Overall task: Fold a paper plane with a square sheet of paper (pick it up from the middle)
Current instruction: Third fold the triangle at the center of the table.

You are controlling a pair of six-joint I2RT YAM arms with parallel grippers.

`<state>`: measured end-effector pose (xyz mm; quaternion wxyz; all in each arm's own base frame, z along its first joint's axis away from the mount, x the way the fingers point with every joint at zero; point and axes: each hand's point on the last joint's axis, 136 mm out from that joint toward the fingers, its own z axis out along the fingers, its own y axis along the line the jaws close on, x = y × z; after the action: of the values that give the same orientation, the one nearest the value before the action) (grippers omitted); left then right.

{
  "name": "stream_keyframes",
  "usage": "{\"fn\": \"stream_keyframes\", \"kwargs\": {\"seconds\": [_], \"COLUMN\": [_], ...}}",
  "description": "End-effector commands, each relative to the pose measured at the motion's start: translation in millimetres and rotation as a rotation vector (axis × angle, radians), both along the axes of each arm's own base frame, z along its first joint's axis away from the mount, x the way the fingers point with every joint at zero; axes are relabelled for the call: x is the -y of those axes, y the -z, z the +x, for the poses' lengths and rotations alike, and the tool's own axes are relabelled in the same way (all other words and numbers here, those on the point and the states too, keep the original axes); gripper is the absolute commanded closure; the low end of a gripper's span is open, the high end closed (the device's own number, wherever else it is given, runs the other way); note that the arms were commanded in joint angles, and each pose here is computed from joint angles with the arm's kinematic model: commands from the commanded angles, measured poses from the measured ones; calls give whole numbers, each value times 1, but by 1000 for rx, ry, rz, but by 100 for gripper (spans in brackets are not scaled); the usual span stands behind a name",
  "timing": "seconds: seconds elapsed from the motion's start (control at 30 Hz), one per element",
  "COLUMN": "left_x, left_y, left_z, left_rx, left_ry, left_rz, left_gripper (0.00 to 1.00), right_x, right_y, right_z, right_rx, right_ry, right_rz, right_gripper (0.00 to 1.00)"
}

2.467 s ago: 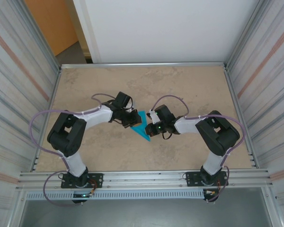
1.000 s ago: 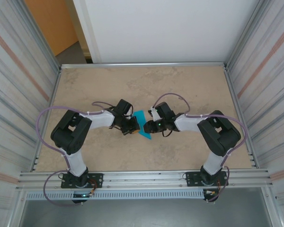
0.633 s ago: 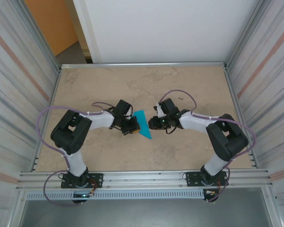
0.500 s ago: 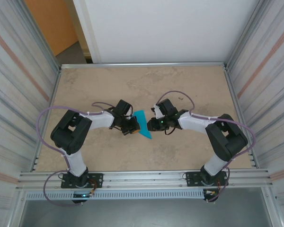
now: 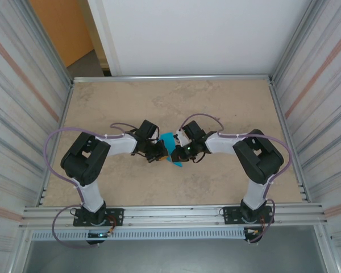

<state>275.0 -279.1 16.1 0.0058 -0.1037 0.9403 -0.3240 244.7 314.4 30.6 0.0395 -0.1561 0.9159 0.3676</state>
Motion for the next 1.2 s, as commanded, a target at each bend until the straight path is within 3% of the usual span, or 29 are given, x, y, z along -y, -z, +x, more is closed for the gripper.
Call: {"fn": "stream_keyframes", "kwargs": {"seconds": [0.0,0.23,0.53,0.8,1.17], "left_x": [-31,-21,7,11,-19], "left_y": [37,16,-26,-12,13], "left_z": [-20,-8,11,4,0], "left_rx": [-103,-45,130,121,144], "left_ry": [-44,-19,49,57,24], "left_rz": [152,113,-54,-69,48], "left_gripper": [93,93,89,89,90], "right_x": [-6,5,8,9,23], "right_y": [1,17,30,34,55], "right_z": [-1,-1,-4,-5,-14], "right_rx": [6,-7,-40,-51,-106], "right_ry": [-45,-31,-29,-27,8], "right_rz": [16,-37,-58,-67,-158], "right_gripper": [90,91,92,92,92]}}
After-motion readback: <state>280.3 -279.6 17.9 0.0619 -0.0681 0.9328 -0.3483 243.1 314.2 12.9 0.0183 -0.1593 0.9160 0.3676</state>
